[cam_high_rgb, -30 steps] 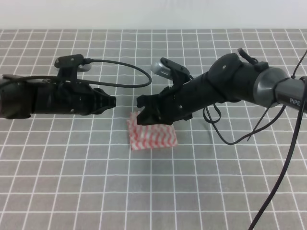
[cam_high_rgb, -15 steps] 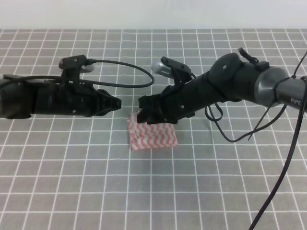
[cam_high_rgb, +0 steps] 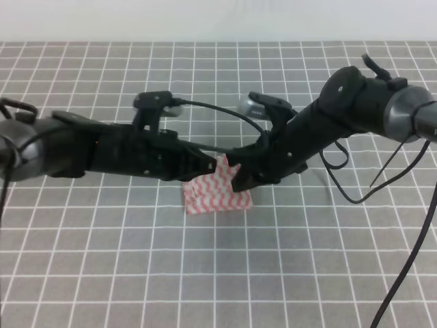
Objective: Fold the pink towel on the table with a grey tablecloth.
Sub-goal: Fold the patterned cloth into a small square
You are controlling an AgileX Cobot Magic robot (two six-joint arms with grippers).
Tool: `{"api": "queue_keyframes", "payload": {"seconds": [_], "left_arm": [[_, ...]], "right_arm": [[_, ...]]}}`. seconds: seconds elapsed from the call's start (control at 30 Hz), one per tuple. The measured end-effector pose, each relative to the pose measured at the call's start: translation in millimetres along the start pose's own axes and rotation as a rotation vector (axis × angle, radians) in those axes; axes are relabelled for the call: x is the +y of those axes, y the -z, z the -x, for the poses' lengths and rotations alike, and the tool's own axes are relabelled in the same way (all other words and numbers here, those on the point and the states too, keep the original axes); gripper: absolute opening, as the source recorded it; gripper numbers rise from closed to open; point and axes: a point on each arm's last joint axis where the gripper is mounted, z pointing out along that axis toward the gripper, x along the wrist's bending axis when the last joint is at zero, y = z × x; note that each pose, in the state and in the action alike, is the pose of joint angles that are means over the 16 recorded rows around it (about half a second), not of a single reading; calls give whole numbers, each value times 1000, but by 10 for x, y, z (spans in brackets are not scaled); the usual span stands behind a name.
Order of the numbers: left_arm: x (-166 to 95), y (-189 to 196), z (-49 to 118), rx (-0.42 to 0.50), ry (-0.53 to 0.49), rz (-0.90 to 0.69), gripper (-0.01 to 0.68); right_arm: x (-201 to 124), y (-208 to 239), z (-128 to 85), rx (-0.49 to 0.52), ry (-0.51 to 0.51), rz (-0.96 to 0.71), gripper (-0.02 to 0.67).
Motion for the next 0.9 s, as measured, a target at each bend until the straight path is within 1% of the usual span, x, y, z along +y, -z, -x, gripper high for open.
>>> {"api": "queue_keyframes", "payload": {"seconds": [0.17,0.37,0.6,0.9], "left_arm": [[-84,-145,123,2,-31,-48,-3],[-189,-242,164,24,-49,-120,-3],[-250,-248,121,67,-56,-177,-3],[-222,-220,33,136,-63,-159,-2]], "right_arm": [[-25,14,46,-35,2,-31,-10],[-42,11,66,-56,2,-49,-14],[-48,2,76,-60,3,-56,-15],[-54,-5,95,-75,14,-62,-15]]}}
